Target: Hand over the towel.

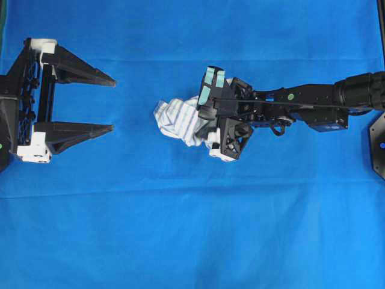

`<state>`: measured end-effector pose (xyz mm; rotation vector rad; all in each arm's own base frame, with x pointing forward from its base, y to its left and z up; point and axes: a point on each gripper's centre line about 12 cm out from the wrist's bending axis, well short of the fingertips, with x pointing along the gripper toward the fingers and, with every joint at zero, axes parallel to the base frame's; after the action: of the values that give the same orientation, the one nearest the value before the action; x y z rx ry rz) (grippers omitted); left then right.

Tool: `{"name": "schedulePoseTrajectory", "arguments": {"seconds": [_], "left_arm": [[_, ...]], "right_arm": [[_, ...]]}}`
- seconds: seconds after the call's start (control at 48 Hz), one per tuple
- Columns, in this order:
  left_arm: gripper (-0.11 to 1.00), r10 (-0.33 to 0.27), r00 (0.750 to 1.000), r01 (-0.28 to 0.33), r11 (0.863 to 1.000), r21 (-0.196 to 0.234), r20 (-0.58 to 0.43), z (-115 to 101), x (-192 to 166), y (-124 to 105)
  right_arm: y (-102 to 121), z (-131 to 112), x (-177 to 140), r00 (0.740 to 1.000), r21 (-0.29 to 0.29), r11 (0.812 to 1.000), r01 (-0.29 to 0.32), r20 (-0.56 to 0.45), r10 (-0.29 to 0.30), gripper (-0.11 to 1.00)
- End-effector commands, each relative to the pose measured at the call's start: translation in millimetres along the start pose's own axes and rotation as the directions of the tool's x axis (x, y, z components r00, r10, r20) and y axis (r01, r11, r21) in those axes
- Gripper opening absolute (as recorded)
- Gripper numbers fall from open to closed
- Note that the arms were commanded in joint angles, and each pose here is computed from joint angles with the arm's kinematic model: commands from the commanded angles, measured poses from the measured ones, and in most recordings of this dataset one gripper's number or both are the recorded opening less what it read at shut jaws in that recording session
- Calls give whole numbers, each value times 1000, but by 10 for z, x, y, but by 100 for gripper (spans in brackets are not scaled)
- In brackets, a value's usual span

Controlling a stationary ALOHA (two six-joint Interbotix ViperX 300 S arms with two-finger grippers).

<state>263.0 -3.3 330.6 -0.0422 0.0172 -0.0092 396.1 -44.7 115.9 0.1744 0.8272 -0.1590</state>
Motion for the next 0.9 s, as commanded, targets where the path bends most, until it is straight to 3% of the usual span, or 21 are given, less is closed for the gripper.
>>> {"name": "schedulePoseTrajectory", "arguments": {"seconds": [0.0,0.188,0.292,0.479,0.709,0.875], "left_arm": [[92,1,1000,-1,1000,3,22,55,2,2],[92,1,1000,-1,1000,3,22,55,2,2],[92,1,1000,-1,1000,1,20,48,1,2],[92,1,1000,-1,1000,5,20,48,1,2],[92,1,999,-1,1000,5,37,50,-3,3],[92,1,999,-1,1000,5,41,27,-5,4]], "right_arm": [[24,171,-217,998,4,1000,-10,70,9,72],[53,377,-792,977,-1,1000,-28,211,28,71],[65,476,-1132,949,-6,999,-40,314,40,71],[86,508,-1667,853,-27,998,-61,517,66,71],[169,445,-2159,707,-85,993,-84,697,120,71],[277,437,-2284,647,-147,985,-93,743,172,71]]}}
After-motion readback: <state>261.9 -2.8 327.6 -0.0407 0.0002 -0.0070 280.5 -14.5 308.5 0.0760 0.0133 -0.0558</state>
